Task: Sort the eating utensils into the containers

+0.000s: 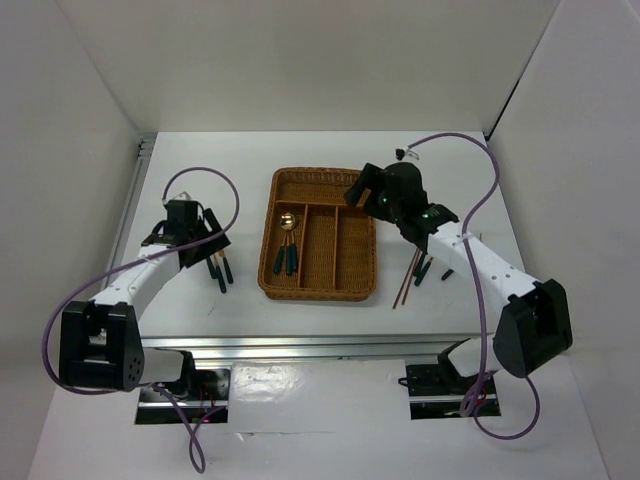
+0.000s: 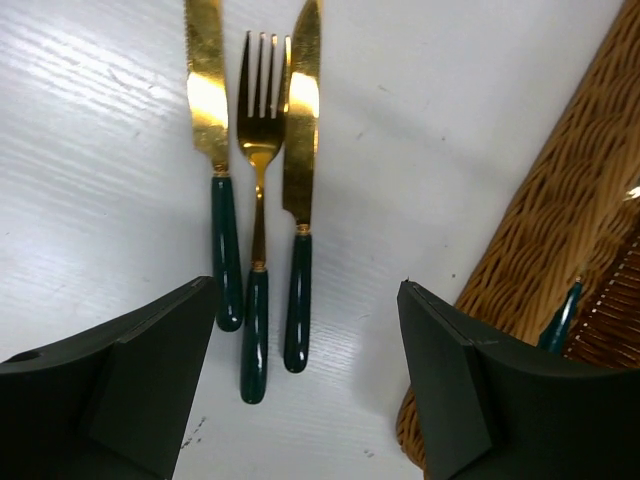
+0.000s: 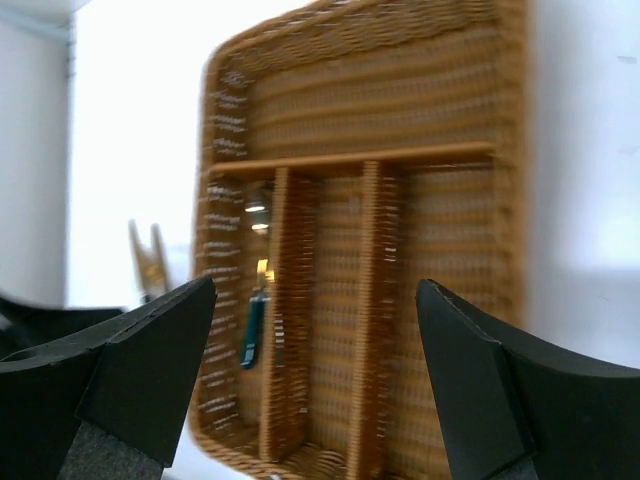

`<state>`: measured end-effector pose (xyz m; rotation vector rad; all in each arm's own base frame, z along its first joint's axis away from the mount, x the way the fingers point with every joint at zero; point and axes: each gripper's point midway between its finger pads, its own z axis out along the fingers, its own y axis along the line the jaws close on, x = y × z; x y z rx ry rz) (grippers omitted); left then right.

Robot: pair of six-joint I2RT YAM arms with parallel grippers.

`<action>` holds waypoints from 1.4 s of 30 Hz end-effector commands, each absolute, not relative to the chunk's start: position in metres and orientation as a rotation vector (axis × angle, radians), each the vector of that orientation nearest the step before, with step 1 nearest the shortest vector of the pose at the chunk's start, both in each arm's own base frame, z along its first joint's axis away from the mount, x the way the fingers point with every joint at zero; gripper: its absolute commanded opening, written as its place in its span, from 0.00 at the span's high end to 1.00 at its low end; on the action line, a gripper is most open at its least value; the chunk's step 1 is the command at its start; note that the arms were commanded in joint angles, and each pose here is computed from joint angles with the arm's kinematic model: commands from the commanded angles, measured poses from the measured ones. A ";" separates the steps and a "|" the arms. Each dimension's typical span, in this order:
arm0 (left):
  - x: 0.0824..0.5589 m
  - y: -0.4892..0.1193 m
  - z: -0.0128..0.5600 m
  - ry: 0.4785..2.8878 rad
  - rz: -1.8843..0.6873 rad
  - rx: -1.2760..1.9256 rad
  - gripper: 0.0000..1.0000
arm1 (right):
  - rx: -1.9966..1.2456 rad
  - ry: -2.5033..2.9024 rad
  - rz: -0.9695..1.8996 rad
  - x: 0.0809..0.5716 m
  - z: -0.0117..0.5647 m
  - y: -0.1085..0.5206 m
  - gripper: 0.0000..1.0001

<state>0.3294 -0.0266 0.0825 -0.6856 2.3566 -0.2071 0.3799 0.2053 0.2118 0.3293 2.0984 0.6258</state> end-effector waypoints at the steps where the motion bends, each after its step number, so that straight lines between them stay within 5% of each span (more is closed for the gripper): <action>1: 0.327 -0.016 0.089 2.301 -0.151 -0.743 0.13 | 0.360 2.099 0.496 0.375 0.210 0.177 0.11; 12: 0.317 -0.002 0.059 2.375 -0.012 -0.788 0.19 | 0.656 2.191 0.253 0.353 0.142 0.079 0.18; 42: 0.317 0.012 0.008 2.514 0.102 -0.832 0.51 | 0.651 2.231 0.238 0.362 0.125 0.078 0.20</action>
